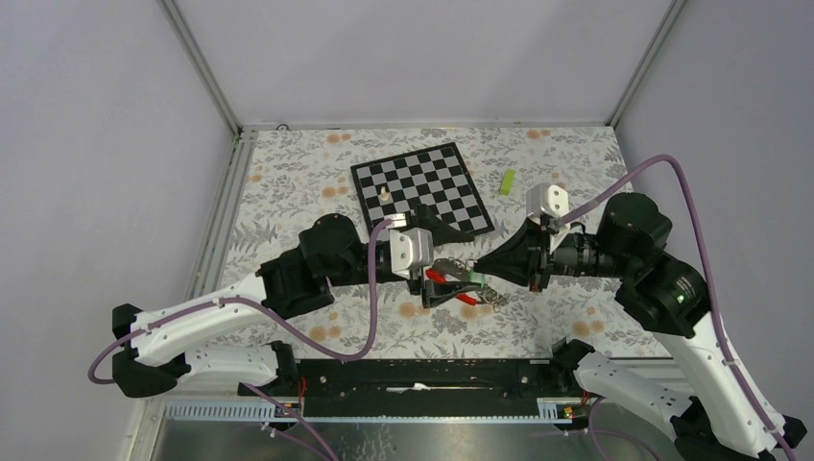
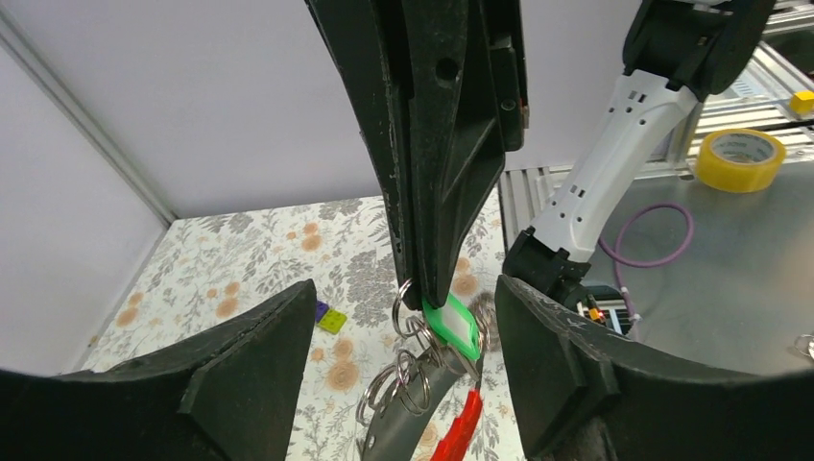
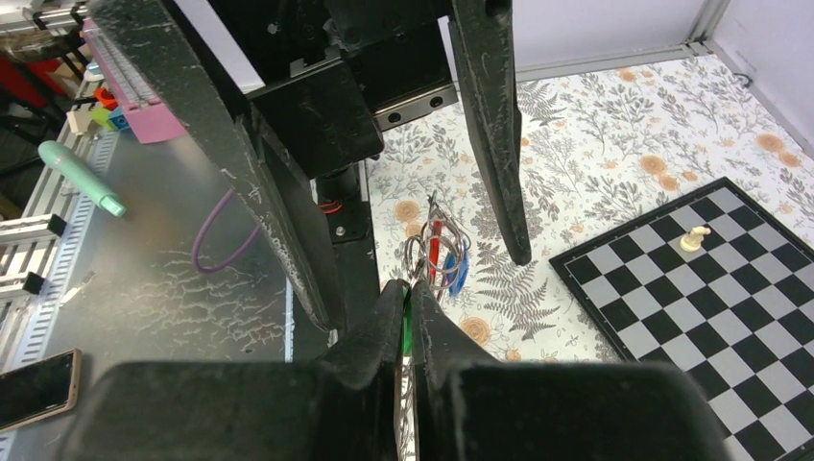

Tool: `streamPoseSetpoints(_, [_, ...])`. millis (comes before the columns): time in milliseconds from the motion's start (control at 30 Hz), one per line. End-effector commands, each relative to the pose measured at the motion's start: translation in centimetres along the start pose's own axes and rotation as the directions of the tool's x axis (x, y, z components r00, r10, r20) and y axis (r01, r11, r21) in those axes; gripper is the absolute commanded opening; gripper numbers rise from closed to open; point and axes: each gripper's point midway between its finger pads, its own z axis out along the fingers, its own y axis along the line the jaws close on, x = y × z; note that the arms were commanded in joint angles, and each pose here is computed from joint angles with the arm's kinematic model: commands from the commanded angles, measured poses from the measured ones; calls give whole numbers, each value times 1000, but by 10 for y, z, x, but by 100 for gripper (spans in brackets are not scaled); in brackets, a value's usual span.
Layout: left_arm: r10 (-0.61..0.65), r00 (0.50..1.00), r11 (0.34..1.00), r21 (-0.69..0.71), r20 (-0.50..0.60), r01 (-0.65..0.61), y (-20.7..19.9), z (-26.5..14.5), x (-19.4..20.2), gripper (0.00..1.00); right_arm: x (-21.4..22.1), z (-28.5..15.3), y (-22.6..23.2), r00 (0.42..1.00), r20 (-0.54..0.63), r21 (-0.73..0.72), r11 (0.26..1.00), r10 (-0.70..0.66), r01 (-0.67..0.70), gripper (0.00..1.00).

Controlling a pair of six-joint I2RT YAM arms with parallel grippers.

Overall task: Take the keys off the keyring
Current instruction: Pick up the key from the keyring, then adjust the key on the keyring.

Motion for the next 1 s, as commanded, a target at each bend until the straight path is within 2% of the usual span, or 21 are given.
streamPoseSetpoints(0, [16,996,996,81,83,-23,-14,-5,-27,73,-18,-10,20,991,84,-64,991,-108,114,0])
streamPoseSetpoints(200, [19,996,985,169,92,-34,-30,-7,-24,73,-18,-17,27,986,93,-70,987,-137,144,0])
streamPoseSetpoints(500, [12,997,984,176,73,-25,-31,-2,-13,76,-11,-19,29,991,53,-79,989,-122,126,0])
streamPoseSetpoints(567, [12,997,984,175,71,-24,-30,0,-11,74,-11,-19,29,991,55,-77,989,-124,128,0])
streamPoseSetpoints(700, [9,997,984,179,72,-22,-31,0,-10,60,-12,-20,30,990,64,-77,988,-129,134,0])
streamPoseSetpoints(967, [0,998,979,202,57,-11,-35,2,-3,58,-13,-20,31,989,70,-83,987,-129,134,0])
